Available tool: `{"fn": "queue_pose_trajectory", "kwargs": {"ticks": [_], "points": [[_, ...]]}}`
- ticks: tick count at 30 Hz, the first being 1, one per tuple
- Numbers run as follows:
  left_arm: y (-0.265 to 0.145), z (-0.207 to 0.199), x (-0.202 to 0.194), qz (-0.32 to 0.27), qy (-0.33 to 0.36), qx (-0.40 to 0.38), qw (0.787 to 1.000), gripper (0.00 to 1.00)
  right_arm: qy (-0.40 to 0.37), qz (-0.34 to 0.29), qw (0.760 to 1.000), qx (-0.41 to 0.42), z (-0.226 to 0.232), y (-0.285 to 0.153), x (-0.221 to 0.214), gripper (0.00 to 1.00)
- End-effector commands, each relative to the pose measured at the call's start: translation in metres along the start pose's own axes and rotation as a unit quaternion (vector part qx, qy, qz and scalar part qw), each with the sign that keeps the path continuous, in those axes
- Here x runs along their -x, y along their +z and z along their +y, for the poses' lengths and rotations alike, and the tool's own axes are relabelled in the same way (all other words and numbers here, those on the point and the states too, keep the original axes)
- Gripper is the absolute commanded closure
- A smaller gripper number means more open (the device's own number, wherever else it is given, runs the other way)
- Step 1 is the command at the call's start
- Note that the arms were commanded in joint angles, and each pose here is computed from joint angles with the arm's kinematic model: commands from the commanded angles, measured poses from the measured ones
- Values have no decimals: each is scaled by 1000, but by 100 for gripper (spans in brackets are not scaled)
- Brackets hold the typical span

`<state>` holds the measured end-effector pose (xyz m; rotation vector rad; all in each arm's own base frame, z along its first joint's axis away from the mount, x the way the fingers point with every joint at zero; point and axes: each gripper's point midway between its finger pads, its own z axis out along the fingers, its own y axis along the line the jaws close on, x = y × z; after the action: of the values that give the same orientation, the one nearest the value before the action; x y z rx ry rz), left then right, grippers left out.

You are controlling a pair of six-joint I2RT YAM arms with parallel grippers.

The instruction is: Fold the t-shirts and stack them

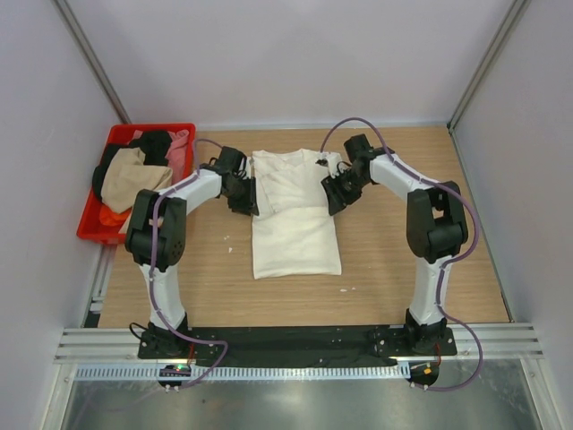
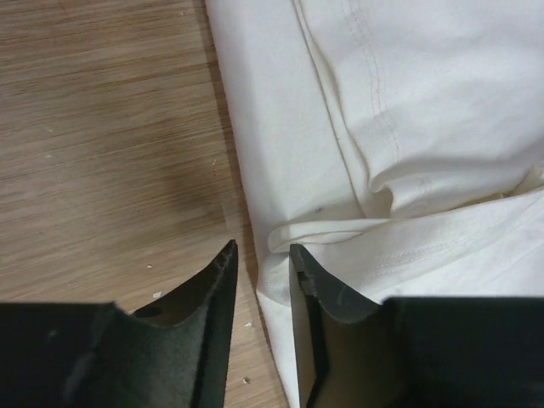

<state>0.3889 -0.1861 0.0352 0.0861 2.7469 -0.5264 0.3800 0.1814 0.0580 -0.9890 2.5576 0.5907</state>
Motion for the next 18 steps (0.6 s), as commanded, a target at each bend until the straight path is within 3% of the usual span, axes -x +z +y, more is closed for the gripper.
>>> {"fn": "queue_pose_trajectory", "kwargs": {"ticks": [1, 8, 11, 14, 17, 18], "points": [[-1, -9, 19, -22, 22, -18, 999, 71, -21, -18, 999, 17, 3, -7, 16, 52], [2, -11, 23, -27, 5, -18, 999, 100, -19, -18, 999, 20, -4, 4, 22, 55], [4, -10, 24, -30, -8, -15, 999, 100, -10, -18, 1000, 19, -7, 9, 21, 62], [7, -10, 24, -30, -19, -17, 999, 100, -4, -20, 1000, 13, -12, 12, 20, 72], [8, -10, 24, -36, -30, -17, 999, 100, 1, -19, 1000, 9, -15, 12, 17, 87], [7, -9, 25, -39, -36, -18, 998, 100, 1, -23, 1000, 4, -18, 11, 18, 98]]}}
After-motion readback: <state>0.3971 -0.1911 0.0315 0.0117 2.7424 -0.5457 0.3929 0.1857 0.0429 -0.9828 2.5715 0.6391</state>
